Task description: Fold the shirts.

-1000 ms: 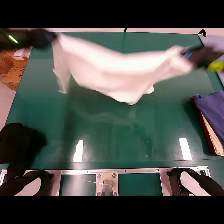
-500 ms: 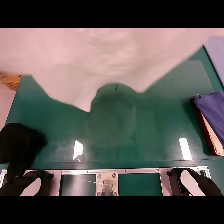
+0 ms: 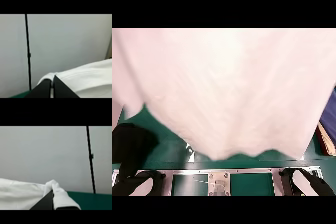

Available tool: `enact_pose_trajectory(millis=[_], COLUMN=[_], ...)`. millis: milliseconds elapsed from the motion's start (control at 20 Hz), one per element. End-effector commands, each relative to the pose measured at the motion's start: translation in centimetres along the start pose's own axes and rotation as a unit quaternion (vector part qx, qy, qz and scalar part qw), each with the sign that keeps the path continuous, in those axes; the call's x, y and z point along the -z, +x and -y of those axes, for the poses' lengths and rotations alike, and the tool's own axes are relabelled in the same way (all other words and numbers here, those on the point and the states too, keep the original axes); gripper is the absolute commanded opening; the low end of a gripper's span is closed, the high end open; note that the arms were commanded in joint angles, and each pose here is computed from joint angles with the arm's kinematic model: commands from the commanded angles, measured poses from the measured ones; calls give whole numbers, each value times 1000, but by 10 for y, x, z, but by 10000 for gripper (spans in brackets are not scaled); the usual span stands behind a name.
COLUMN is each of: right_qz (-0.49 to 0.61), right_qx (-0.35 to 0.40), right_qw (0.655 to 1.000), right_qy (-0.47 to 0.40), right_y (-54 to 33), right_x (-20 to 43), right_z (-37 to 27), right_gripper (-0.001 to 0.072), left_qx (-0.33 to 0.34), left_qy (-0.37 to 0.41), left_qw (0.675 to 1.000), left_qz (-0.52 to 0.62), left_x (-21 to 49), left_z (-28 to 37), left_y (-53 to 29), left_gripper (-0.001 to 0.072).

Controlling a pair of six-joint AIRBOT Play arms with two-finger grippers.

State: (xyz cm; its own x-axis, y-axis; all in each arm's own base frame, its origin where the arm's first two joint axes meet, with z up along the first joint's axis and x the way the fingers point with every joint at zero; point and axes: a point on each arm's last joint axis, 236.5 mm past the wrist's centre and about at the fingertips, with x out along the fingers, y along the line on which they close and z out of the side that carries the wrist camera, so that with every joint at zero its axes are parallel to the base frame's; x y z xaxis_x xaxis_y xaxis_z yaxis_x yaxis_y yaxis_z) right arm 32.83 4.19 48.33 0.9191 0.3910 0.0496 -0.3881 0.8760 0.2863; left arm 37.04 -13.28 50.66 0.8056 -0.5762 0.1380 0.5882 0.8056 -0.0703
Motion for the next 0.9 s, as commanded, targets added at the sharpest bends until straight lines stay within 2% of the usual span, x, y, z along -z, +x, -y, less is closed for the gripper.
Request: enact_pose_trajectory(millis=[0, 150, 300, 550, 700, 750, 800, 850], right_qz=[-84, -147, -201, -279, -321, -333, -341, -347], right_qx=[39, 86, 112, 145, 159, 163, 167, 170], right_qw=[992, 973, 950, 908, 884, 879, 876, 875], right_qy=[83, 157, 212, 278, 299, 300, 296, 291], right_y=[36, 64, 85, 98, 95, 92, 90, 88], right_x=[92, 183, 252, 355, 407, 418, 425, 428], right_z=[80, 157, 211, 271, 292, 296, 299, 301], right_gripper=[18, 19, 19, 19, 19, 18, 19, 19], left_qx=[21, 40, 54, 54, 57, 61, 70, 88], left_qy=[-94, -154, -160, -157, -190, -206, -220, -233], left_qw=[988, 971, 964, 952, 931, 922, 913, 900], left_qz=[-118, -181, -207, -257, -307, -322, -337, -357], left_x=[118, 210, 291, 415, 474, 480, 478, 471], left_z=[-45, -55, -30, 10, 20, 21, 22, 24], left_y=[60, 116, 172, 221, 219, 213, 206, 194], left_gripper=[24, 24, 24, 25, 30, 216, 561, 669])
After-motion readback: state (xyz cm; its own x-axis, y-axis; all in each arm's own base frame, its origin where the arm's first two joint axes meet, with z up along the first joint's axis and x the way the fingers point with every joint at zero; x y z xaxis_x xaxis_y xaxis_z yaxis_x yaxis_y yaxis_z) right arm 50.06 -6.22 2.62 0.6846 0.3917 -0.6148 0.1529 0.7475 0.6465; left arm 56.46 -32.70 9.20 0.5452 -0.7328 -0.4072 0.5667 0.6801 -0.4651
